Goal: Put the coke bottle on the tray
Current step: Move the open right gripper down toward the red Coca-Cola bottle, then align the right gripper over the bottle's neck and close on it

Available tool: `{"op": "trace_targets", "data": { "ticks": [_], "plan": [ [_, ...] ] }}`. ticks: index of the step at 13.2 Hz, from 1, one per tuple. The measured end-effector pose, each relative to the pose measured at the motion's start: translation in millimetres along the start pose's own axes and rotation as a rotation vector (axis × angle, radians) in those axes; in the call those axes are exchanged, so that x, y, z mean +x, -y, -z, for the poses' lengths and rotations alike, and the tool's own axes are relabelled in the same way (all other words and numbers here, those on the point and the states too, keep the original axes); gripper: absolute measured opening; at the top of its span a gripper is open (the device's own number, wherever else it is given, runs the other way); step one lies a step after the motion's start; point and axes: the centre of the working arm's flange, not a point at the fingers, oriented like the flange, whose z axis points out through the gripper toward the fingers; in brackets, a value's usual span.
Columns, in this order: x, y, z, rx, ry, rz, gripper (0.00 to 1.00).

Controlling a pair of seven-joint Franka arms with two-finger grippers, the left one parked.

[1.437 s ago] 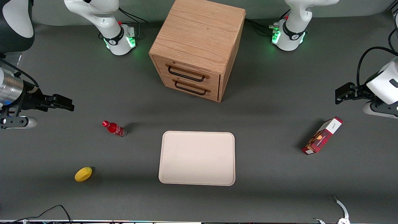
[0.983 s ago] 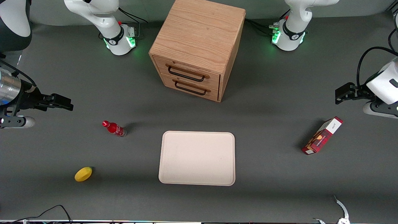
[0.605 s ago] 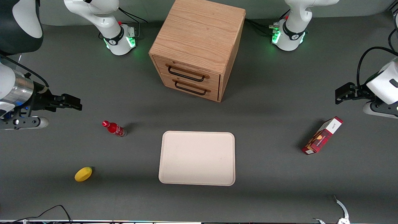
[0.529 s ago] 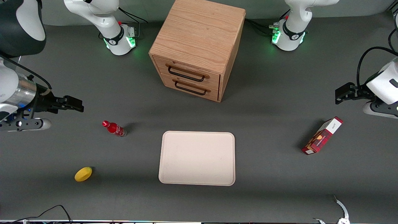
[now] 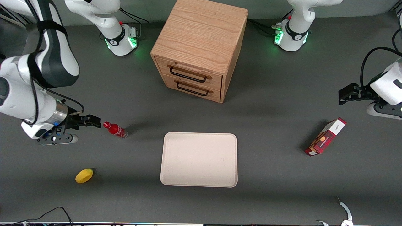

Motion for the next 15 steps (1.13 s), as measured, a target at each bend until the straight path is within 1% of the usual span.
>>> {"op": "trace_targets", "data": {
  "ticks": [3,5,7,10,12,13,14,15],
  "plan": [
    [-9.8,-6.7,-41.1,0.0,-0.037,0.013,0.98],
    [-18.6,-5.1,-66.8,0.001,-0.051,0.024,0.96],
    [-29.2,-2.2,-90.4,0.002,-0.053,0.032,0.96],
    [-39.3,-2.2,-108.8,0.001,-0.043,0.034,0.94],
    [-40.6,-2.3,-109.5,-0.002,-0.041,0.038,0.82],
    [-40.6,-2.1,-108.7,-0.007,-0.043,0.044,0.82],
    [-40.8,-0.4,-108.0,-0.009,-0.045,0.049,0.76],
    [-41.0,2.6,-107.4,-0.009,-0.046,0.055,0.76]
  ]
}}
